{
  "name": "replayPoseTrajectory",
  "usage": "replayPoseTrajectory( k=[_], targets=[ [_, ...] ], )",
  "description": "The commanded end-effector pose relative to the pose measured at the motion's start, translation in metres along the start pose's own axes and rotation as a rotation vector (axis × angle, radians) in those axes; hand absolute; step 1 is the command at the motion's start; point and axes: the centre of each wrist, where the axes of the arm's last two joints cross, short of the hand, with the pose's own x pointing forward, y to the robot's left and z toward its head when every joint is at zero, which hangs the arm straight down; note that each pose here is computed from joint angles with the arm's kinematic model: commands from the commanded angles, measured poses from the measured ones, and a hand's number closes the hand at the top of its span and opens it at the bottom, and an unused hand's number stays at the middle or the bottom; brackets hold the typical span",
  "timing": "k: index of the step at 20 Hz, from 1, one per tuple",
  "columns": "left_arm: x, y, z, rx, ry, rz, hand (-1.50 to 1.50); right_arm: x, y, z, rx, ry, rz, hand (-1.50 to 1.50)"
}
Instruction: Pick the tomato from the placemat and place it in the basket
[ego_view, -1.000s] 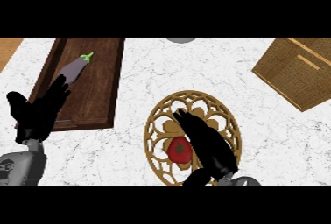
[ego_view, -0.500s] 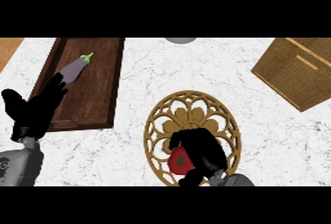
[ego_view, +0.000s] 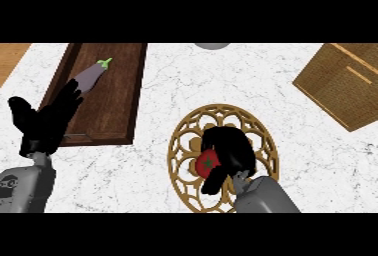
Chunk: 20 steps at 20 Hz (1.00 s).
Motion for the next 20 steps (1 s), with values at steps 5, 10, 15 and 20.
replayPoseTrajectory(
  k=[5,10,15,20],
  targets=[
    [0.013,-0.010,-0.009,-0.068,-0.028,-0.016,0.00,0.019,-0.040,-0.063,-0.234,0.440,-0.140,1.50],
    [0.012,-0.019,-0.015,-0.067,-0.033,-0.013,0.00,0.050,-0.062,-0.075,-0.415,0.344,-0.370,1.50],
    [0.006,-0.017,-0.013,-0.058,-0.001,-0.011,0.00,0.094,-0.095,-0.072,-0.682,0.132,-0.456,1.50],
    [-0.003,-0.024,-0.001,-0.048,-0.006,-0.019,0.00,0.135,-0.115,-0.082,-0.820,0.192,-0.415,1.50]
  ],
)
